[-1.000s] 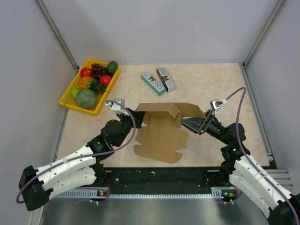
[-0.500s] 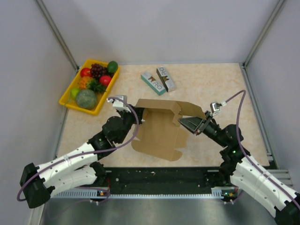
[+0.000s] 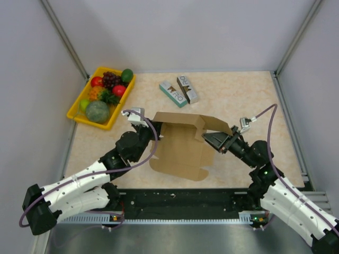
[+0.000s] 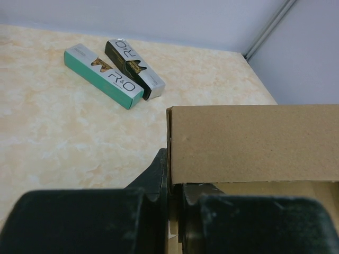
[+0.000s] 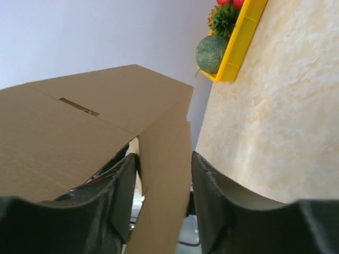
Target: Fold the paper box
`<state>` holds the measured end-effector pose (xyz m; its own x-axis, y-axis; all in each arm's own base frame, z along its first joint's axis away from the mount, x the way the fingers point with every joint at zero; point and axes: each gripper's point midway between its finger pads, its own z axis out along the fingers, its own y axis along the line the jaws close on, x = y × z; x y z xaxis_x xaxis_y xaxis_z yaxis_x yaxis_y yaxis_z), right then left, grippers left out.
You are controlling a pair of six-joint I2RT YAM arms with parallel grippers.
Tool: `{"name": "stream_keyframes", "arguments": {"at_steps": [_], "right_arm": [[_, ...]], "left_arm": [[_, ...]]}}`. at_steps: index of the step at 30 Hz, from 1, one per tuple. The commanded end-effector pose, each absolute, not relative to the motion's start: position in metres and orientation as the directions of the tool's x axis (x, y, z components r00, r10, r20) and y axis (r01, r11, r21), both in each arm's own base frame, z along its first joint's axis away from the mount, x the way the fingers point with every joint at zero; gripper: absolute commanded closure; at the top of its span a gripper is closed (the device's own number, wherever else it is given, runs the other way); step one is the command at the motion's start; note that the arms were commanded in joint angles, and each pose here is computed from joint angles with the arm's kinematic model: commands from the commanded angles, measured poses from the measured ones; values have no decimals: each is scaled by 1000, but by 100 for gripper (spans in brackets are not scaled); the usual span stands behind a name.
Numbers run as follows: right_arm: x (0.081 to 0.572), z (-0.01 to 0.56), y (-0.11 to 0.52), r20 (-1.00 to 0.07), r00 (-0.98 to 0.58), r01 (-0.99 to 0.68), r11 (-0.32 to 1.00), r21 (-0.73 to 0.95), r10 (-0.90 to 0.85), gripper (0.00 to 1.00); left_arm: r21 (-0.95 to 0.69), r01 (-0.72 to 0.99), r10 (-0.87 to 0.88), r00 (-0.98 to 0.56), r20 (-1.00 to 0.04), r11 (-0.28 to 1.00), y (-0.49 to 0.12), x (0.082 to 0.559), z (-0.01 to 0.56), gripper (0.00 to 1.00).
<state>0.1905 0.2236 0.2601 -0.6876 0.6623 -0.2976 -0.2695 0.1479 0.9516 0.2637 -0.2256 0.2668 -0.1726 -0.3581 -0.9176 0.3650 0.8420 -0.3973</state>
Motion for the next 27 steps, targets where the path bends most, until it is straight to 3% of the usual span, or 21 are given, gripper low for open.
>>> {"name": "stream_keyframes", "arguments": {"at_steps": [1, 4, 8, 12, 17, 18, 19, 23, 25, 27], "right_arm": [[182, 251, 223, -344, -699, -284, 197, 938, 627, 48], [176, 224, 211, -429, -691, -266, 347, 899, 581, 36], [153, 207, 193, -545, -659, -343, 437, 831, 519, 34], [142, 198, 179, -587, -640, -354, 487, 799, 497, 33], [158, 201, 140, -684, -542, -243, 689, 683, 488, 30], [169, 175, 120, -694, -553, -94, 793, 602, 461, 30], [174, 175, 113, -705, -547, -58, 820, 569, 451, 30], [196, 216, 112, -753, -496, -95, 835, 542, 433, 27], [204, 232, 134, -746, -535, -216, 789, 575, 397, 23], [215, 243, 130, -728, -547, -233, 760, 606, 413, 24]], "left_arm": [[-430, 345, -416, -118, -902, 834, -215, 263, 291, 100], [-410, 297, -392, -120, -912, 862, -204, 264, 287, 100], [-393, 269, -369, -136, -919, 880, -195, 263, 282, 100], [-393, 235, -352, -197, -915, 889, -188, 262, 272, 100], [-445, 314, -359, -296, -885, 839, -195, 259, 266, 100], [-467, 350, -357, -336, -872, 812, -198, 258, 263, 100], [-475, 357, -350, -361, -864, 804, -198, 257, 259, 100], [-493, 433, -290, -455, -842, 754, -209, 251, 247, 100], [-516, 480, -259, -503, -824, 709, -218, 244, 244, 100], [-531, 516, -250, -518, -818, 672, -223, 242, 246, 100]]}}
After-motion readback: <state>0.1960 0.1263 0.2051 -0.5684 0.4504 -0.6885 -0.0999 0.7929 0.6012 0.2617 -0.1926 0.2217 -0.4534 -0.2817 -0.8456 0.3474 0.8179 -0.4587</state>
